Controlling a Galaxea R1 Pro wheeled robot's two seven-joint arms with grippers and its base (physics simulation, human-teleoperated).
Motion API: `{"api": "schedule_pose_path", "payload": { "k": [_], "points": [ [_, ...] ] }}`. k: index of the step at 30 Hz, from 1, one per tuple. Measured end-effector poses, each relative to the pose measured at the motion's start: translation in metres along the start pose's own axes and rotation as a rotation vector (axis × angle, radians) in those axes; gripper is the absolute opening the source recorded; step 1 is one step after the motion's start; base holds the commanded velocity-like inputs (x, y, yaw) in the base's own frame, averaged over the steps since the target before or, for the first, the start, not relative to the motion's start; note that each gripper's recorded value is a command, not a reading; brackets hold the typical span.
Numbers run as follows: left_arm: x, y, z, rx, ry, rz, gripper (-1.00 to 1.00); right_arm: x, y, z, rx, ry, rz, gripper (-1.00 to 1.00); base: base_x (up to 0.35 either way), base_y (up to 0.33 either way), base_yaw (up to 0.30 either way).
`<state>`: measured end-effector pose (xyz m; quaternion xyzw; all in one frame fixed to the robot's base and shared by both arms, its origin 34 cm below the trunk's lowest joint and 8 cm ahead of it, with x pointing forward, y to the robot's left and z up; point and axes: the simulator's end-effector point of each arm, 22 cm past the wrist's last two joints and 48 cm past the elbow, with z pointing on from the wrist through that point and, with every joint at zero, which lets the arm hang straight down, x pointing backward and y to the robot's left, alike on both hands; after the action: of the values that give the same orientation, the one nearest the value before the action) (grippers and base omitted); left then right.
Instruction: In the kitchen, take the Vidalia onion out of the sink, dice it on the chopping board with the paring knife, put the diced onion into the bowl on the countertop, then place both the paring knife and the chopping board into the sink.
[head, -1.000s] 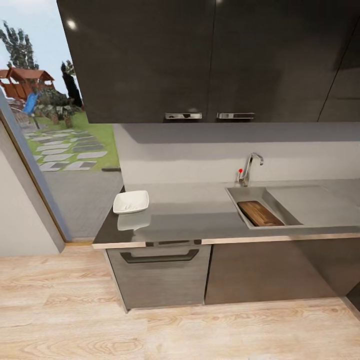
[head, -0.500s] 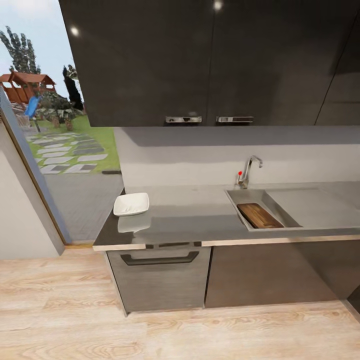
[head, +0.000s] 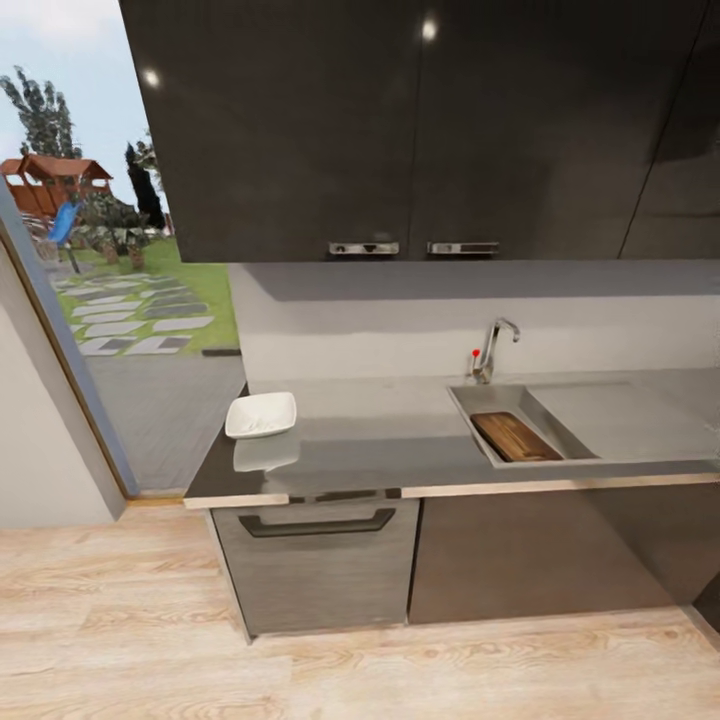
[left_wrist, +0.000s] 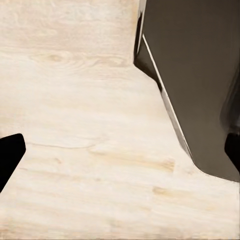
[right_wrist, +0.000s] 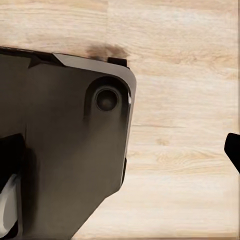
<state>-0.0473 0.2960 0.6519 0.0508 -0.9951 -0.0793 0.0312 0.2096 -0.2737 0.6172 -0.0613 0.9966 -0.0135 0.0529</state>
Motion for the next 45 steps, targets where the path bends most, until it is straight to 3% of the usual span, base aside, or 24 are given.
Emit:
{"api": "schedule_pose_path", "payload": {
  "k": [5,45],
  "points": [
    [0.020,0.003,-0.001,-0.006,0.040,0.006,1.00,0.007,0.000,-0.001,0.000,0.039,0.000,1.00,0.000,0.000,-0.072],
    [-0.001,-0.001,0.008,0.000,-0.020,-0.003,1.00,-0.020,0.011,-0.005,-0.011,-0.027,0.002,1.00,0.000,0.000,-0.044]
  ]
}}
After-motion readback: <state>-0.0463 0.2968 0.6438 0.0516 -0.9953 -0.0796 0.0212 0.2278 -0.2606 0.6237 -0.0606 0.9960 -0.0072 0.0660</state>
